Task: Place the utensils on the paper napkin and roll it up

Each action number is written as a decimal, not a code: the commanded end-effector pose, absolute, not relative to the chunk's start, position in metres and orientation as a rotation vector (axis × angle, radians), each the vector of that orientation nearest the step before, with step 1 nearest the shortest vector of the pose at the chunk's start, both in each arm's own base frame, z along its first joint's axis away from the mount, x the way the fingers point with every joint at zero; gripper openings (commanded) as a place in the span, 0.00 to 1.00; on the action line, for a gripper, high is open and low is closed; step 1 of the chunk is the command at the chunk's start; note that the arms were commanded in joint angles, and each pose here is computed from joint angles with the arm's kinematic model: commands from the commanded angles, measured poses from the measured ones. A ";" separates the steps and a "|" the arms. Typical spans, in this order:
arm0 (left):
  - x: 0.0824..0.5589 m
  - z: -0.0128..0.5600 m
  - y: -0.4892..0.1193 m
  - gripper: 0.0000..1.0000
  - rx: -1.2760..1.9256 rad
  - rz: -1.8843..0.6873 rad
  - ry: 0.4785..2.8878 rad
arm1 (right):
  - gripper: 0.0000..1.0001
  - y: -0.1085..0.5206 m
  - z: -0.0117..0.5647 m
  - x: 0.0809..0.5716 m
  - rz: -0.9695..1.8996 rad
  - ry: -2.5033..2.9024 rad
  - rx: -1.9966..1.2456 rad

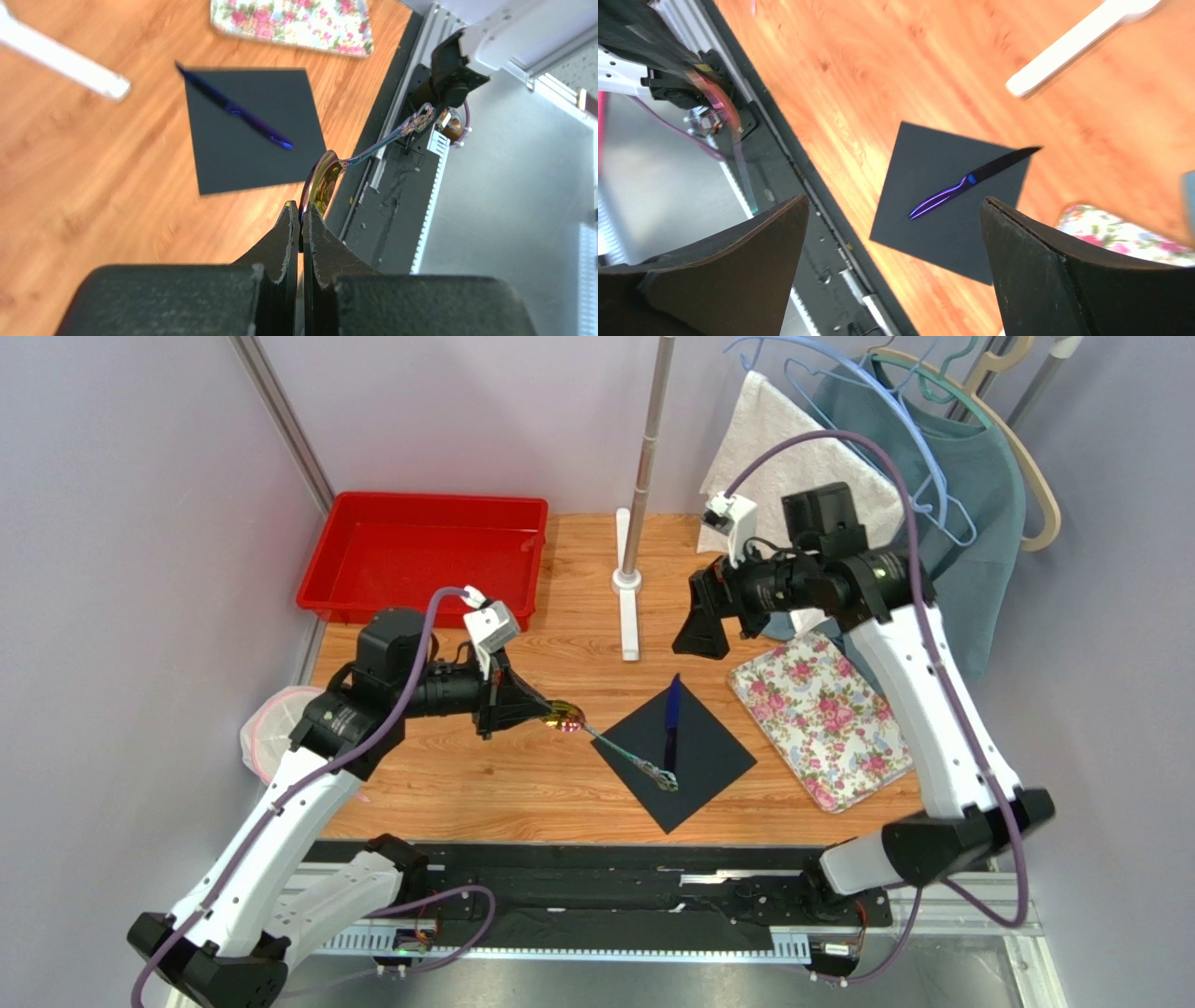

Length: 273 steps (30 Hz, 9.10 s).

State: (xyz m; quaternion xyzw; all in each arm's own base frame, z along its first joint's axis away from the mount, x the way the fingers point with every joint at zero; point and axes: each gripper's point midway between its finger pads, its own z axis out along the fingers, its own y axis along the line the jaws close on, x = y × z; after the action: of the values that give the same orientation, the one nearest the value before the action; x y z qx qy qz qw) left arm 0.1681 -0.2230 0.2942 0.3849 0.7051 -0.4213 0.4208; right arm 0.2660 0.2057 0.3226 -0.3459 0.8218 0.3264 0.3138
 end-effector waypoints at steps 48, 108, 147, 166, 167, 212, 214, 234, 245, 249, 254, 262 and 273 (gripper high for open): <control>0.203 0.215 -0.223 0.00 0.541 -1.280 2.395 | 0.34 0.326 0.194 0.181 0.473 2.147 -1.655; 0.269 0.238 -0.182 0.99 0.229 -0.946 1.941 | 0.09 0.194 0.035 0.306 0.461 2.761 0.241; 0.170 0.140 -0.362 0.75 1.909 -0.712 1.440 | 0.27 0.179 0.116 0.264 0.874 2.686 -0.358; 0.113 0.066 -0.402 0.45 2.174 -0.823 1.170 | 0.25 0.165 0.098 0.251 1.067 2.816 -0.284; 0.111 0.062 -0.403 0.47 2.190 -0.819 1.161 | 0.25 0.164 0.098 0.251 1.077 2.820 -0.268; 0.117 0.064 -0.423 0.00 2.123 -0.941 1.284 | 0.14 0.141 0.089 0.250 1.030 2.775 0.014; 0.128 0.074 -0.423 0.00 2.068 -0.980 1.315 | 0.13 0.141 0.092 0.249 1.037 2.764 0.022; 0.215 0.070 -0.430 0.00 1.730 -1.003 1.626 | 0.09 0.154 0.079 0.237 1.205 2.795 0.157; 0.231 0.055 -0.426 0.00 1.682 -0.968 1.706 | 0.11 0.162 0.063 0.224 1.189 2.830 0.126; 0.234 0.050 -0.426 0.00 1.673 -0.961 1.726 | 0.12 0.167 0.058 0.219 1.185 2.851 0.101; 0.238 0.049 -0.427 0.00 1.663 -0.955 1.734 | 0.10 0.173 0.049 0.213 1.173 2.895 0.069; 0.243 0.048 -0.429 0.00 1.648 -0.953 1.750 | 0.07 0.176 0.033 0.207 1.110 2.976 0.038; 0.249 0.044 -0.425 0.00 1.597 -0.969 1.805 | 0.00 0.166 0.013 0.210 0.959 3.047 0.046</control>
State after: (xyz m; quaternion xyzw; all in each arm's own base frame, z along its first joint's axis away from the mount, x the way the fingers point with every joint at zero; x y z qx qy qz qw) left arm 0.2334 -0.4170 0.0311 0.6125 0.6648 -0.3490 0.2473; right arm 0.1977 0.1677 0.0172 0.0228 0.9471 0.3176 -0.0400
